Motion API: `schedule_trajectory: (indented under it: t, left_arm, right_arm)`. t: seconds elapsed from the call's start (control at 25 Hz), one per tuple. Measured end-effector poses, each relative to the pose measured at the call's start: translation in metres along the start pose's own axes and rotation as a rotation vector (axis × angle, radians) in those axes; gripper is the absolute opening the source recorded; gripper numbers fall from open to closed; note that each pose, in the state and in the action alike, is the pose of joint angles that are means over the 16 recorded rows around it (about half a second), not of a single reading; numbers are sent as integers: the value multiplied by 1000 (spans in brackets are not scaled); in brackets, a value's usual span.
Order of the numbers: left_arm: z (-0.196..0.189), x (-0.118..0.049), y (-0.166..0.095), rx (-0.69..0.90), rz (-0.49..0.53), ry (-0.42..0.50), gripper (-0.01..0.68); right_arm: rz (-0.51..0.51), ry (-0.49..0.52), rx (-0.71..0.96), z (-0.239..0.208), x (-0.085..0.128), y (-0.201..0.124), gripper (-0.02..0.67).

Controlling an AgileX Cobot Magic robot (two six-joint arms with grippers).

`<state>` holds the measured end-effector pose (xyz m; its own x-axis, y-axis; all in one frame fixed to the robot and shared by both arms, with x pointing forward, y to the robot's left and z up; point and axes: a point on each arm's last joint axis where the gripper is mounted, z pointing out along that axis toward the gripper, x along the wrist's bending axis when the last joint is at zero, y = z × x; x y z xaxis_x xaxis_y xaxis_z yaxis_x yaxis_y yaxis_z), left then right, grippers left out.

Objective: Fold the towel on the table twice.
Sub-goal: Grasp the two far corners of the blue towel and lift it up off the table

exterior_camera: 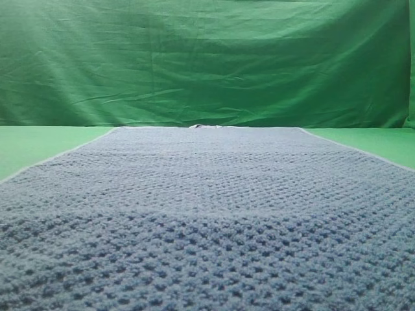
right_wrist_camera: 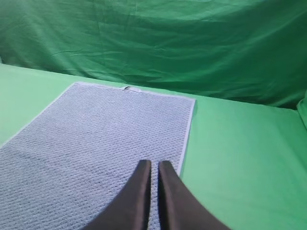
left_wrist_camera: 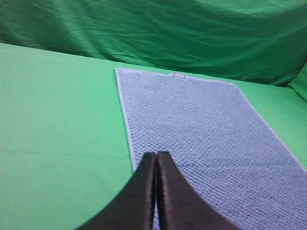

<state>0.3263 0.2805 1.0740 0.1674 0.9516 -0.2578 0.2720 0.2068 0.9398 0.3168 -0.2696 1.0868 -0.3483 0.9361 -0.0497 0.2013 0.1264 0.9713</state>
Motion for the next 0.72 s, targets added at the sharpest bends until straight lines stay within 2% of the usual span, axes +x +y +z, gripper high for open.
schedule_trajectory:
  t: [0.36,0.72]
  left_arm:
    - [26,-3,19,156,75,-1,0]
    - [86,-4,40,407,159,-6,0]
  right_arm:
    - [-2,10,100,27,-8,24,0]
    - [50,24,389,93,-26,52,0]
